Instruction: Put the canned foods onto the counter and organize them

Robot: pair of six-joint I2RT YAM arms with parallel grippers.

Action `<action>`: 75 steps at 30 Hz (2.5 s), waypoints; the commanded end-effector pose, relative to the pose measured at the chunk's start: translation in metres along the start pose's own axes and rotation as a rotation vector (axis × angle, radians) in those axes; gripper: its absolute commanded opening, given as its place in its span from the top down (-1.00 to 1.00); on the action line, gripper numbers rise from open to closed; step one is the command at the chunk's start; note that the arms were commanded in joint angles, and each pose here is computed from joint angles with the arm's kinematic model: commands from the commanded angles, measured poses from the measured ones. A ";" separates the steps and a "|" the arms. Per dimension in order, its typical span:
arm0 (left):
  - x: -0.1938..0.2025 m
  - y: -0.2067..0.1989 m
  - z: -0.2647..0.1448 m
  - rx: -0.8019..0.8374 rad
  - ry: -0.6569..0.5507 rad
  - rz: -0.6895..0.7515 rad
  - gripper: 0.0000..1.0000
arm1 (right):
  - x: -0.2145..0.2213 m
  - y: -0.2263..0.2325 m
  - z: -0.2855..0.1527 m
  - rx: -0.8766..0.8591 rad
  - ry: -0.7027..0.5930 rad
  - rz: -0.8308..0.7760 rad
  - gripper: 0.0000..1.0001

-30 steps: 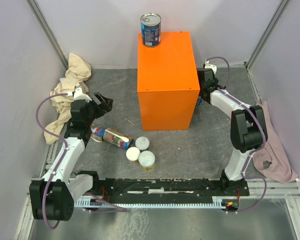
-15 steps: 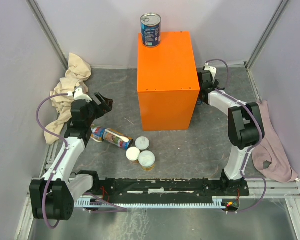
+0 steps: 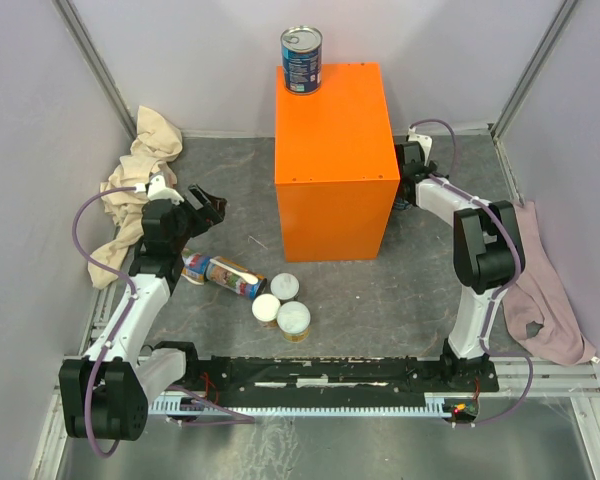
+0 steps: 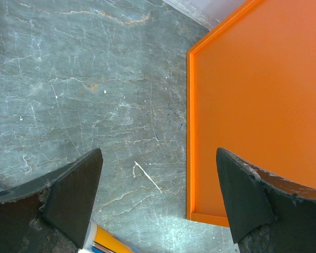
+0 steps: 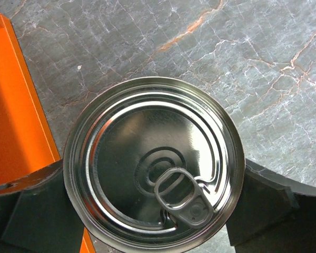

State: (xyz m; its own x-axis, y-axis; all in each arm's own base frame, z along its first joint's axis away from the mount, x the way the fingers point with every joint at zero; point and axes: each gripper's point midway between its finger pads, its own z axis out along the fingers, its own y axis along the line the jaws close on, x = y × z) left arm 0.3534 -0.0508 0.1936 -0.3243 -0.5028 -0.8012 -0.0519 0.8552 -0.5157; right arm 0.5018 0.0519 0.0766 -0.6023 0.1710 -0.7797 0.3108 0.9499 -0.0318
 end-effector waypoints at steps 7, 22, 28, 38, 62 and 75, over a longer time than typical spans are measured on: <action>-0.013 -0.010 0.001 0.042 -0.044 -0.021 -0.88 | -0.040 -0.007 -0.012 -0.026 -0.086 0.018 0.64; -0.015 -0.014 -0.004 0.063 -0.055 -0.028 -0.88 | -0.077 -0.021 -0.068 -0.061 -0.196 0.069 0.98; -0.017 -0.016 -0.007 0.070 -0.063 -0.030 -0.88 | -0.086 -0.025 -0.086 -0.069 -0.215 0.073 0.98; -0.018 -0.019 -0.010 0.082 -0.070 -0.033 -0.88 | -0.102 -0.040 -0.121 -0.054 -0.270 0.081 0.98; -0.017 -0.021 -0.011 0.096 -0.072 -0.043 -0.88 | -0.241 -0.076 -0.330 -0.230 -0.690 0.201 0.98; -0.018 -0.020 -0.011 0.091 -0.077 -0.042 -0.88 | -0.277 -0.029 -0.390 -0.427 -0.815 0.171 0.98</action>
State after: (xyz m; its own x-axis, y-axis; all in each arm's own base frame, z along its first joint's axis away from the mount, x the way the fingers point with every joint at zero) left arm 0.3469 -0.0552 0.1998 -0.3076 -0.5037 -0.8073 -0.0116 0.8503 -0.5261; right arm 0.3876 0.0698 0.4241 -0.1416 0.1518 -0.9782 0.0585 0.9877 0.1448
